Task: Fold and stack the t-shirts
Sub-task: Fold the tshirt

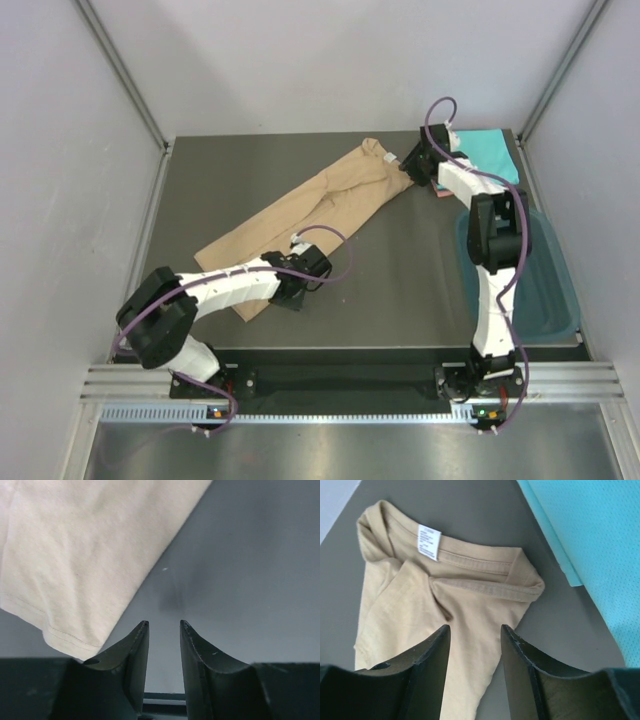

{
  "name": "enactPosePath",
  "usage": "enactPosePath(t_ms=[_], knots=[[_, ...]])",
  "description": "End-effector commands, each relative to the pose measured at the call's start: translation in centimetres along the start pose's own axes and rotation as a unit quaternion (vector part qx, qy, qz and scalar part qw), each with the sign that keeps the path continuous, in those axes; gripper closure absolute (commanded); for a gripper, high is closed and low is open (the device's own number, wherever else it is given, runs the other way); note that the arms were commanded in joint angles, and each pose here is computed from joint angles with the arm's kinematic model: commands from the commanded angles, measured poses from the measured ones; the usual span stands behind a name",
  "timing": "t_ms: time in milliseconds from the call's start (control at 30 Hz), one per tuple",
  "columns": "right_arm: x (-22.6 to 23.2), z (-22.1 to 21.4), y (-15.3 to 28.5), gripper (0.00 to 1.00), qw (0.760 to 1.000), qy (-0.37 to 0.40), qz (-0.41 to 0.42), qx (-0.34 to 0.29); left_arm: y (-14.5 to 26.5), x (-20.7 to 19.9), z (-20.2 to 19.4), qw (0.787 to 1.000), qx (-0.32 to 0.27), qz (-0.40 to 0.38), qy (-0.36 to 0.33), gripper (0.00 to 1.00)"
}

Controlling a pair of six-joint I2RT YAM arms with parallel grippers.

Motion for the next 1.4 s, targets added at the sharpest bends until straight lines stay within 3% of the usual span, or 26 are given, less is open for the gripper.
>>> enactPosePath(t_ms=[0, 467, 567, 733, 1033, 1233, 1367], knots=[[-1.3, 0.4, -0.9, 0.55, 1.0, -0.014, -0.022, -0.014, 0.1, 0.7, 0.9, 0.999, -0.008, 0.036, 0.005, 0.63], [-3.9, -0.6, -3.1, 0.56, 0.997, -0.018, -0.071, -0.016, -1.5, 1.4, 0.3, 0.995, 0.023, 0.093, -0.003, 0.69], [-4.2, -0.5, -3.5, 0.56, 0.997, -0.013, -0.08, -0.018, -1.7, 1.4, 0.4, 0.995, 0.027, 0.096, -0.005, 0.75], [-4.4, 0.2, -4.1, 0.57, 0.995, -0.001, -0.089, -0.035, -1.9, 1.2, 0.2, 0.995, 0.034, 0.094, -0.01, 1.0], [-4.4, 1.1, -5.0, 0.57, 0.994, 0.024, -0.095, -0.054, -1.5, 0.6, -0.3, 0.996, 0.044, 0.072, 0.001, 1.0], [-4.0, 1.6, -5.4, 0.65, 0.994, 0.04, -0.086, -0.062, -1.3, 0.5, -0.6, 0.997, 0.046, 0.066, 0.006, 1.0], [-3.7, 2.0, -6.0, 0.83, 0.993, 0.05, -0.08, -0.066, -1.1, -0.7, -0.3, 0.998, 0.046, 0.041, 0.011, 1.0]])
Point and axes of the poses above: each gripper's point midway between its finger pads, its own y axis back along the fingers, its own x axis along the line the jaws close on, z = x × y, the point moved 3 cm from there along y, back along the fingers, and after that the axes turned 11 degrees about -y, right-handed, at the moved point
